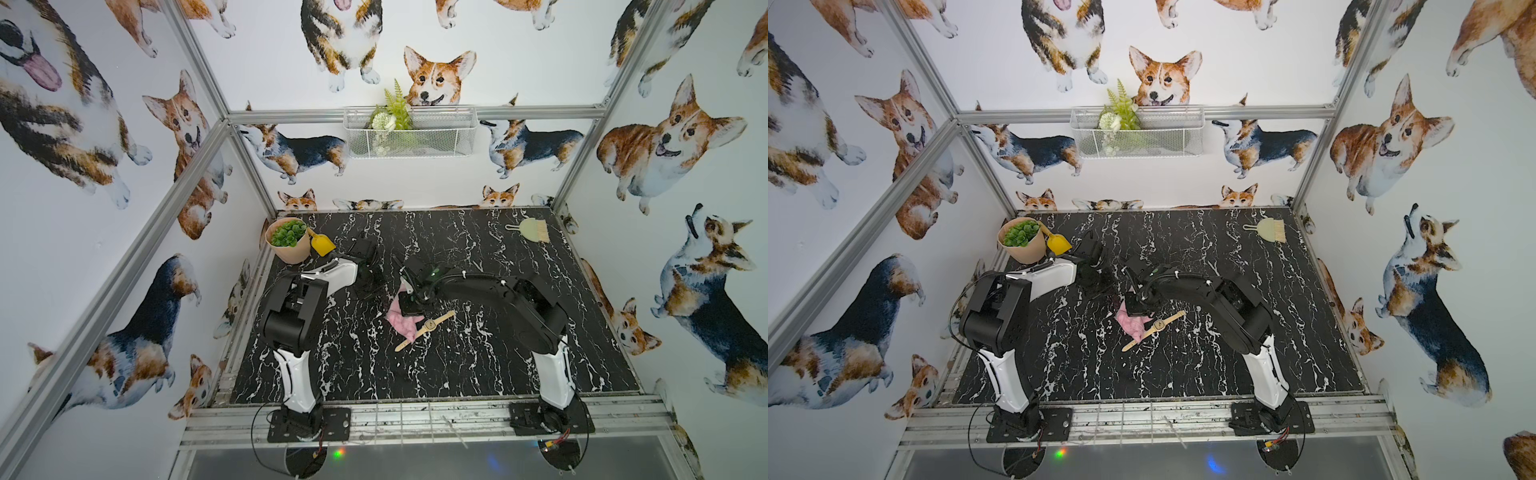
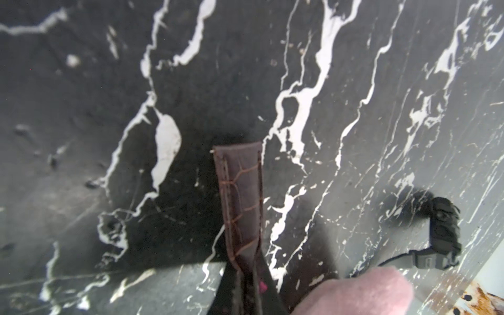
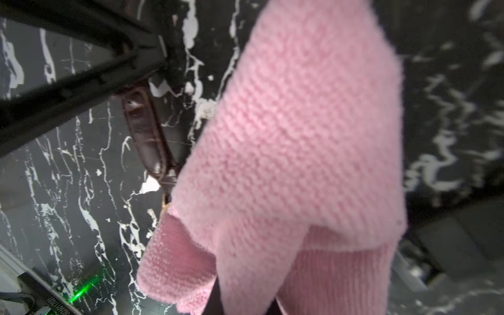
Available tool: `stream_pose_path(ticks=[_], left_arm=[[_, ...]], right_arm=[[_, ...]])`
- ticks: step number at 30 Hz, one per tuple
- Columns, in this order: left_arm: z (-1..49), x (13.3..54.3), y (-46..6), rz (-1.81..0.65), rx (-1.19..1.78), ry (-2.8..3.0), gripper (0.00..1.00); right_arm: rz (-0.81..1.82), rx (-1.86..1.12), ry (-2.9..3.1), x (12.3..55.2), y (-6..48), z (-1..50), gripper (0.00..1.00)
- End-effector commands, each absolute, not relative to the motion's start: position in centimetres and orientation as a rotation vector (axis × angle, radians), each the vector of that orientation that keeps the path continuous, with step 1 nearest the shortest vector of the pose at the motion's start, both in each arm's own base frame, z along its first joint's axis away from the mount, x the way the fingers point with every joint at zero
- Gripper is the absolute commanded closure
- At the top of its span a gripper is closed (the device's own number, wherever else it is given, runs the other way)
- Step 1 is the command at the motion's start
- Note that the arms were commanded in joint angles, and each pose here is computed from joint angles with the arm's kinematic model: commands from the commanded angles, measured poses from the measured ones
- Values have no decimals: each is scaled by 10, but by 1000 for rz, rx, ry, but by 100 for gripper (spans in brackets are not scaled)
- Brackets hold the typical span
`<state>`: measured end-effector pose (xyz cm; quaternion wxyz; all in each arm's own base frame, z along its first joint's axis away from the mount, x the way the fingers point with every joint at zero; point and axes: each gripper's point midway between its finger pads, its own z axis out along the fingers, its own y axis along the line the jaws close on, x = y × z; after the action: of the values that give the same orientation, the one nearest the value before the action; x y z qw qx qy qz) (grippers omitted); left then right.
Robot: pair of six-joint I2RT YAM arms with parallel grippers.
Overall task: Wipe the watch dial
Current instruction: Wipe the dirt from the watch dial.
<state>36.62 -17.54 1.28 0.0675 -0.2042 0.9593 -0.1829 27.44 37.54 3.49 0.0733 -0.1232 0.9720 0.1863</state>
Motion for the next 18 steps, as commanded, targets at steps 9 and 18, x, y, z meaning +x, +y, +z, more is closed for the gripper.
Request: stream_pose_path(ticks=[9, 18], left_arm=[[-15, 313, -143, -325, -813, 3018, 100], [-12, 319, -149, -378, -872, 2996, 100]], right_arm=[[686, -351, 2806, 297, 415, 93, 97], [726, -294, 2901, 274, 421, 43, 98]])
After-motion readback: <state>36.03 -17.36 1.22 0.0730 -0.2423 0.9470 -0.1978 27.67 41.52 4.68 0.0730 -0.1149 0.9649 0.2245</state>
